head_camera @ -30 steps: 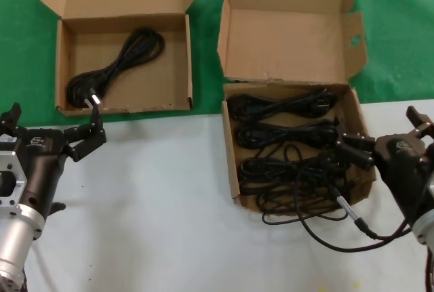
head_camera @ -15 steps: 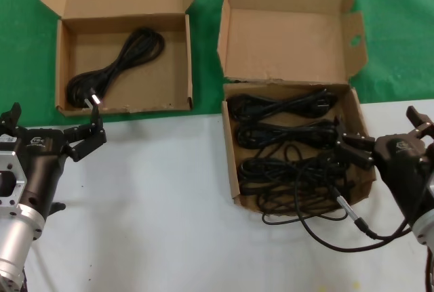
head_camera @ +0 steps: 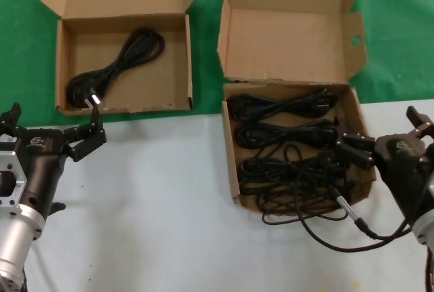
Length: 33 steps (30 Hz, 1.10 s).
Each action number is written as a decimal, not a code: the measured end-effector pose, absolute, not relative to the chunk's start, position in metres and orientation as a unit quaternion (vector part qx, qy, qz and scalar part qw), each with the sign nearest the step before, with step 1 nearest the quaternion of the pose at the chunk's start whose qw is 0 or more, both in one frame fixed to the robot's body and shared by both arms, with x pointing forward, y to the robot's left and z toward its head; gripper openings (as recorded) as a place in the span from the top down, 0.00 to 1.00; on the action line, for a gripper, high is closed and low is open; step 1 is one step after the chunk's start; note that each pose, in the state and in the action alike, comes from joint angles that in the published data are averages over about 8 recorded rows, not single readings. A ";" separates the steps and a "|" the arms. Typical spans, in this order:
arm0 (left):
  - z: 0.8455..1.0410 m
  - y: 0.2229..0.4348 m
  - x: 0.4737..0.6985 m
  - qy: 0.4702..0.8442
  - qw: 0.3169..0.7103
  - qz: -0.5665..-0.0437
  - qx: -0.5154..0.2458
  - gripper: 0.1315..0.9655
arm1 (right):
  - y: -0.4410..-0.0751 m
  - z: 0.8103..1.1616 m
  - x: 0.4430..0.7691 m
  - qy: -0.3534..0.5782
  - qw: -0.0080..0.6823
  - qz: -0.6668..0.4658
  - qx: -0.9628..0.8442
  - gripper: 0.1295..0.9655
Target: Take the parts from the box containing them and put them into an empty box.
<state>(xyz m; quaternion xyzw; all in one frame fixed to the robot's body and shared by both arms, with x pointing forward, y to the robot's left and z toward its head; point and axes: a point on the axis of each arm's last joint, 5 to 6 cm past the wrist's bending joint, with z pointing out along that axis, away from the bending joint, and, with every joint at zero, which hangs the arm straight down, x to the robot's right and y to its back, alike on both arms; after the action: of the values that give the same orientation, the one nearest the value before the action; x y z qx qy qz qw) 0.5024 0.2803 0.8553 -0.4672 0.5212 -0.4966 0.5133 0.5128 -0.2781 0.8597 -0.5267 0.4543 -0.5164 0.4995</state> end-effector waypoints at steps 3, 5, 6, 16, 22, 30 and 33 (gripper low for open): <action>0.855 0.280 0.502 0.521 0.513 -0.497 -0.467 0.00 | -0.278 0.860 0.513 0.454 0.500 -0.516 -0.527 0.00; 0.855 0.280 0.502 0.521 0.513 -0.497 -0.467 0.00 | -0.278 0.860 0.513 0.454 0.500 -0.516 -0.527 0.00; 0.855 0.280 0.502 0.521 0.513 -0.497 -0.467 0.00 | -0.278 0.860 0.513 0.454 0.500 -0.516 -0.527 0.00; 0.855 0.280 0.502 0.521 0.513 -0.497 -0.467 0.00 | -0.278 0.860 0.513 0.454 0.500 -0.516 -0.527 0.00; 0.855 0.280 0.502 0.521 0.513 -0.497 -0.467 0.00 | -0.278 0.860 0.513 0.454 0.500 -0.516 -0.527 0.00; 0.855 0.280 0.502 0.521 0.513 -0.497 -0.467 0.00 | -0.278 0.860 0.513 0.454 0.500 -0.516 -0.527 0.00; 0.855 0.280 0.502 0.521 0.513 -0.497 -0.467 0.00 | -0.278 0.860 0.513 0.454 0.500 -0.516 -0.527 0.00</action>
<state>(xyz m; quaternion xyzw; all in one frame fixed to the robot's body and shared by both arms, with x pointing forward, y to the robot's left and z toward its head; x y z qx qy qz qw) 0.5024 0.2803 0.8553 -0.4672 0.5212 -0.4966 0.5133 0.5128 -0.2781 0.8597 -0.5267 0.4543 -0.5164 0.4995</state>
